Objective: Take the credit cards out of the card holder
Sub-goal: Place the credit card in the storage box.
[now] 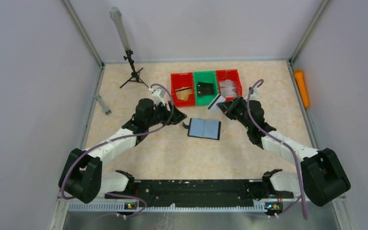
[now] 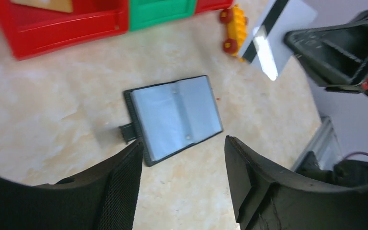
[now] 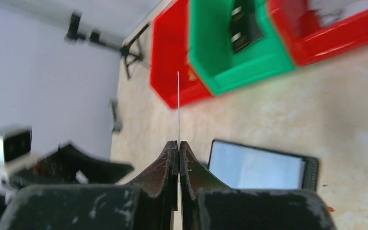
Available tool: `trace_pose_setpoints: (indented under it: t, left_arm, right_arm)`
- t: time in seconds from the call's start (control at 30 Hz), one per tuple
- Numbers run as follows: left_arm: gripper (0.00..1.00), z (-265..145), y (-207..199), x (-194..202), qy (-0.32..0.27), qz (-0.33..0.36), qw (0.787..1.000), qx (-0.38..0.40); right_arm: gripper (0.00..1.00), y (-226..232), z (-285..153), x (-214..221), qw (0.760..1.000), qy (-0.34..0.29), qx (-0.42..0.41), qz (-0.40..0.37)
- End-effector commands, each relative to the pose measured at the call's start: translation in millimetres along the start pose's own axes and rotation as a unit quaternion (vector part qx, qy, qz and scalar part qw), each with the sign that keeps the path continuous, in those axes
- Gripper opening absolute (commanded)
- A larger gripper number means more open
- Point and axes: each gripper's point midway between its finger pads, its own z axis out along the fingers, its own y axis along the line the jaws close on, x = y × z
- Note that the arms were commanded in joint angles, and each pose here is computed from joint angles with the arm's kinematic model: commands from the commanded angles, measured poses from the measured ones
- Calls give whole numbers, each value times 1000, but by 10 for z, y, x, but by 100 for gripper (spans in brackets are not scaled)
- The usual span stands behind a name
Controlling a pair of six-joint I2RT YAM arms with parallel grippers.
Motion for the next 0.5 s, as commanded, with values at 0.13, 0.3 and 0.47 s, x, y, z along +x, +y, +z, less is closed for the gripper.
trace_pose_setpoints:
  t: [0.13, 0.3, 0.47]
  left_arm:
    - [74, 20, 420, 3, 16, 19, 993, -119]
    - [87, 73, 467, 56, 28, 20, 992, -121]
    - [92, 112, 539, 93, 38, 25, 991, -130]
  right_arm:
    - [0, -479, 245, -850, 946, -207, 181, 171]
    - [0, -523, 432, -1212, 919, -280, 186, 205]
    - [0, -628, 689, -1362, 904, -310, 156, 249]
